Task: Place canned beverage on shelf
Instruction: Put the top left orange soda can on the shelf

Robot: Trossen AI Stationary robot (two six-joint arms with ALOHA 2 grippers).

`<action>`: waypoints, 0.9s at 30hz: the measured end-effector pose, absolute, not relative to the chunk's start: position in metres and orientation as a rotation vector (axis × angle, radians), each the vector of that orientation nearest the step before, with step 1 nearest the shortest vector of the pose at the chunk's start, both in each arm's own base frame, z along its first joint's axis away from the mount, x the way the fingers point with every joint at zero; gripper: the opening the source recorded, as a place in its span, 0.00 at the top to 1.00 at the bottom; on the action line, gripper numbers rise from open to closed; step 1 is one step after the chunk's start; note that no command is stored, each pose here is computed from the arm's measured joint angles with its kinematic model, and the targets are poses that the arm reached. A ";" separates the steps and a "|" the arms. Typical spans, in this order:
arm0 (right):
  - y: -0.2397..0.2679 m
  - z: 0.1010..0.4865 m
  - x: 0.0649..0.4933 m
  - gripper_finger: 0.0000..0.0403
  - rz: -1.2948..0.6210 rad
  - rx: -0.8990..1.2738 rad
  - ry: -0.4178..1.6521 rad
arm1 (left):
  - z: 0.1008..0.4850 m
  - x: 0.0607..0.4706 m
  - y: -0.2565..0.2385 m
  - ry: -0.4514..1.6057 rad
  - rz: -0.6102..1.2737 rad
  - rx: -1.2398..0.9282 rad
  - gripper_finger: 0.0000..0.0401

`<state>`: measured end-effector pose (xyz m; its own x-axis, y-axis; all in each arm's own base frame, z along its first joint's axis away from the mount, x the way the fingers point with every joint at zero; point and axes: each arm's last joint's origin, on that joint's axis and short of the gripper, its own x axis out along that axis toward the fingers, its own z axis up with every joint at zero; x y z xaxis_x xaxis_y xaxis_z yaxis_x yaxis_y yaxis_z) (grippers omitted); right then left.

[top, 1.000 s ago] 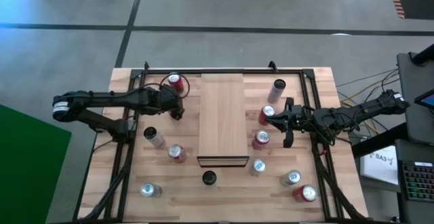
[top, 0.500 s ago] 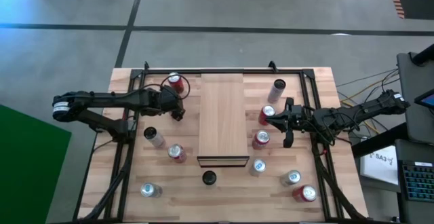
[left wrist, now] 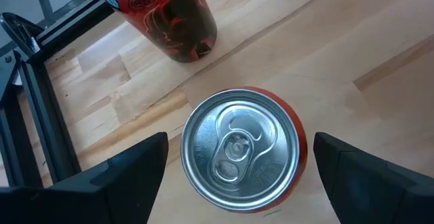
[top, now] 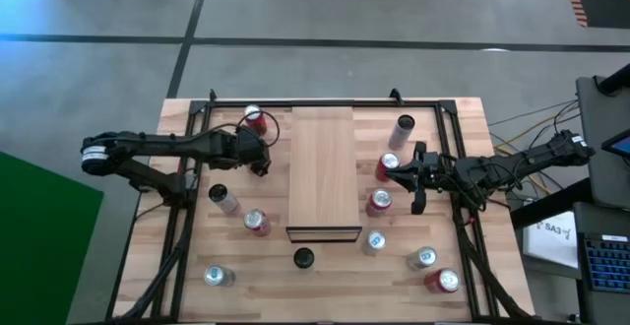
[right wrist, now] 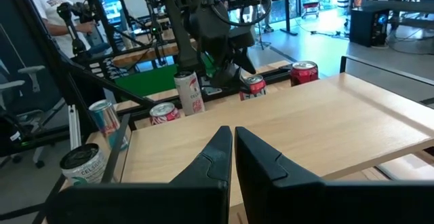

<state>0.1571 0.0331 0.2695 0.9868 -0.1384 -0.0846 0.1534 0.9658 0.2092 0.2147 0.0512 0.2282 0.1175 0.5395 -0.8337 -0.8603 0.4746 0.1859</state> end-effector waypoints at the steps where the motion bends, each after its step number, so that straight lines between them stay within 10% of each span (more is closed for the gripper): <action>1: 0.033 0.270 0.157 0.97 -0.148 0.218 0.069 | 0.227 0.215 0.051 1.013 1.063 -0.385 0.15; 27: 0.033 0.269 0.157 0.97 -0.148 0.221 0.070 | 0.222 0.220 0.052 1.021 1.073 -0.385 0.34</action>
